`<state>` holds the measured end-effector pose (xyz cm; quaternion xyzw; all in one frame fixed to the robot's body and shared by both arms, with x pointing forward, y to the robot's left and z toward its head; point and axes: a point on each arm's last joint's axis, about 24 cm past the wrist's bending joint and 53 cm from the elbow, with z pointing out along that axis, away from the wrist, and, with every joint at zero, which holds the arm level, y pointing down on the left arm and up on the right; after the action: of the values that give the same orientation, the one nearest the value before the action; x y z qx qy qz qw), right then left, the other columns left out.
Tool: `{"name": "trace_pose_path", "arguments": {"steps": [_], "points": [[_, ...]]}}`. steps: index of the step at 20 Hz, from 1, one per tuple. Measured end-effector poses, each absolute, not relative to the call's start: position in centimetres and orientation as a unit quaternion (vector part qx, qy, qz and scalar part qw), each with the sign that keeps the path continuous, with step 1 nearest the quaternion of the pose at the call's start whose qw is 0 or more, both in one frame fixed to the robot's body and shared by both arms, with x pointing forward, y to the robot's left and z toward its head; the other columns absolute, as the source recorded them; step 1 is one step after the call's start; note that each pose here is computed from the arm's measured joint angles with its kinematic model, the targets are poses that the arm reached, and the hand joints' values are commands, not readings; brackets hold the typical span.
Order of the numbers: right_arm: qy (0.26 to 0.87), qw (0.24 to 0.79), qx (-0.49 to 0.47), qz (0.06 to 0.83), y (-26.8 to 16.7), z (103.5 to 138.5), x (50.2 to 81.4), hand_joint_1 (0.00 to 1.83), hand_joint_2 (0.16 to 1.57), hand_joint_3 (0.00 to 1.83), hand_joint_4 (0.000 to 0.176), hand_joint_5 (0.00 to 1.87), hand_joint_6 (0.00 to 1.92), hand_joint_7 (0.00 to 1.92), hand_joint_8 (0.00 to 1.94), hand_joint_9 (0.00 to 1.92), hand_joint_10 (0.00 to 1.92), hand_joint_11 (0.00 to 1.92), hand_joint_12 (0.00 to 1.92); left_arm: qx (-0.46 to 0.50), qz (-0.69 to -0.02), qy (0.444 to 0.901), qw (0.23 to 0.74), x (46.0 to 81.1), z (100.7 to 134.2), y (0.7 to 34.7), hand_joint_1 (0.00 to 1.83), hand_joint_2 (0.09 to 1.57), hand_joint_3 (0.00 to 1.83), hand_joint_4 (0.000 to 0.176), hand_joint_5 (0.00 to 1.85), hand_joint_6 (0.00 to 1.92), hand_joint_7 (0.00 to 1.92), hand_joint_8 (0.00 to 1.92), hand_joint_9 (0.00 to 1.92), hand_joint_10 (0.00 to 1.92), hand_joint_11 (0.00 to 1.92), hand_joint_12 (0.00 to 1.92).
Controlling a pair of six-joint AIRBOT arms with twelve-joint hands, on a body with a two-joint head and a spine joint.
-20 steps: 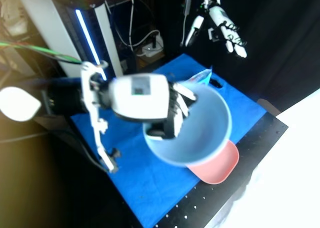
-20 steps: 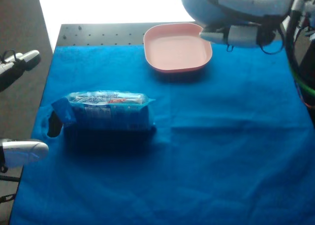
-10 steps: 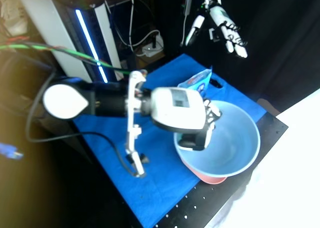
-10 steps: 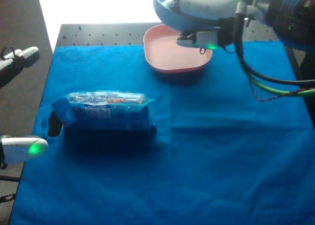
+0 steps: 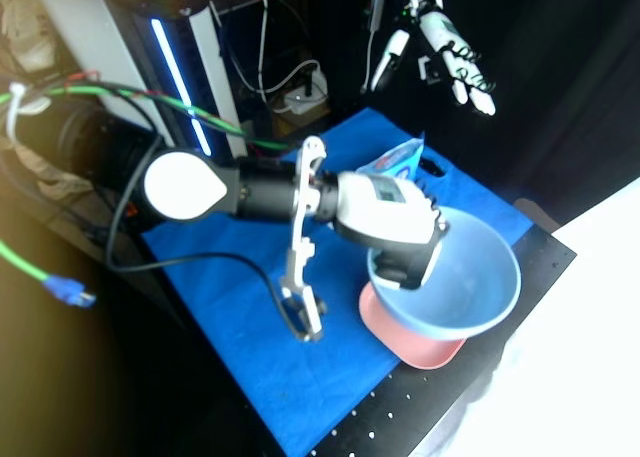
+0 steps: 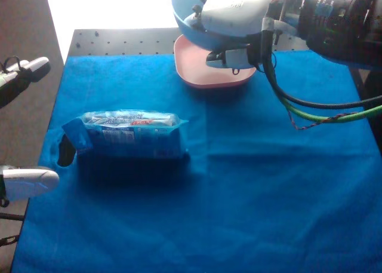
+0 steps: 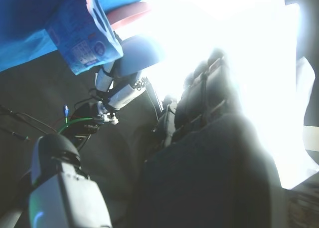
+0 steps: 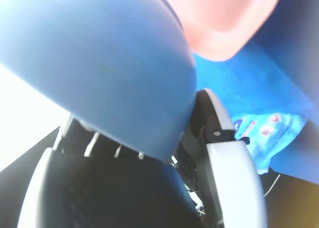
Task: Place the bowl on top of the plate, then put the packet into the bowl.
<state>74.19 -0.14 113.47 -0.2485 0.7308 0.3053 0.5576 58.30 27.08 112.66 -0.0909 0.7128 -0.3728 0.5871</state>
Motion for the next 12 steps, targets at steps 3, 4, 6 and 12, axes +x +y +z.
{"name": "trace_pose_path", "arguments": {"steps": [3,4,6,12], "points": [[0.734,0.556,-0.247,0.302,0.0,113.2,74.4,0.5,1.36,0.0,0.0,0.52,0.01,0.72,0.49,0.77,1.08,0.75,1.52,-0.091,-0.373,0.713,0.587,58.3,112.6,27.1,0.5,0.82,0.0,0.176,0.0,0.0,0.0,0.0,0.0,0.0,0.0,0.0],[0.734,0.555,-0.248,0.304,0.3,113.1,74.3,0.42,1.35,0.0,0.0,0.41,0.0,0.64,0.18,0.74,0.58,0.68,1.27,-0.091,-0.373,0.713,0.587,58.3,112.7,27.1,0.5,0.82,0.0,0.176,0.0,0.0,0.0,0.0,0.0,0.0,0.0,0.0],[0.732,0.552,-0.251,0.309,1.1,113.0,74.0,0.31,1.3,0.0,0.018,0.21,0.0,0.36,0.0,0.52,0.02,0.36,0.59,-0.091,-0.373,0.712,0.587,58.3,112.7,27.1,0.51,0.82,0.0,0.176,0.0,0.0,0.0,0.0,0.0,0.0,0.0,0.0],[0.733,0.553,-0.251,0.308,1.1,112.9,74.1,0.24,1.25,0.0,0.029,0.1,0.0,0.2,0.0,0.35,0.0,0.05,0.34,-0.091,-0.374,0.712,0.587,58.3,112.7,27.1,0.53,0.82,0.0,0.176,0.0,0.0,0.0,0.0,0.0,0.0,0.0,0.0]]}}
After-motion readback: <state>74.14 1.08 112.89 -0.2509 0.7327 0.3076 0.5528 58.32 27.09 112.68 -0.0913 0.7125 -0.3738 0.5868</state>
